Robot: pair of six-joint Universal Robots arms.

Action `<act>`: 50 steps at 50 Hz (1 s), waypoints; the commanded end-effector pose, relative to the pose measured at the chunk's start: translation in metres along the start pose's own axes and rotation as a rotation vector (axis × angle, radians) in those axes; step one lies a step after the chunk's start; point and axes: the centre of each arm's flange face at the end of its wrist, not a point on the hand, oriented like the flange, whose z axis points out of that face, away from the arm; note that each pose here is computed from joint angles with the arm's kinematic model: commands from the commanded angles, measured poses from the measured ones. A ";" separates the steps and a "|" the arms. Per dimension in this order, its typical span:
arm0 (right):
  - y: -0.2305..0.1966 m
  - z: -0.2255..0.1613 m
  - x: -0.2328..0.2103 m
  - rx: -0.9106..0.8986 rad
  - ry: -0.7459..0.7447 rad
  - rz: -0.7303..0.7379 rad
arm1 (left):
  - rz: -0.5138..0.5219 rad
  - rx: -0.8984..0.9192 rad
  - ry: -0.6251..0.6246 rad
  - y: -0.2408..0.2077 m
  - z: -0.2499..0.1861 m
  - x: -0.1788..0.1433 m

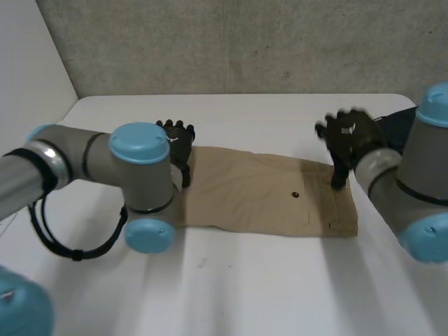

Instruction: Fold the laundry.

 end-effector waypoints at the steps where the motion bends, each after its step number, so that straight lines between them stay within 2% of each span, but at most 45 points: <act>1: 0.044 -0.024 -0.017 -0.163 -0.161 0.133 | 0.008 -0.009 0.062 0.001 -0.042 -0.010; 10: 0.071 -0.009 -0.014 -0.073 -0.097 0.188 | -0.012 0.085 0.096 -0.002 -0.071 -0.014; 27: 0.101 0.020 -0.019 -0.115 -0.110 0.206 | -0.012 0.081 0.099 0.004 -0.077 -0.012; 35: 0.103 0.019 0.001 -0.123 -0.050 0.204 | -0.014 0.077 0.088 0.005 -0.077 -0.015; 39: 0.099 0.016 0.027 -0.110 0.014 0.191 | -0.016 0.083 0.082 0.002 -0.080 -0.017; 43: 0.107 0.011 0.061 -0.164 0.079 0.114 | -0.018 0.090 0.079 -0.003 -0.084 -0.020; 50: 0.107 0.010 0.094 -0.239 0.115 -0.147 | -0.017 0.092 0.080 -0.005 -0.092 -0.023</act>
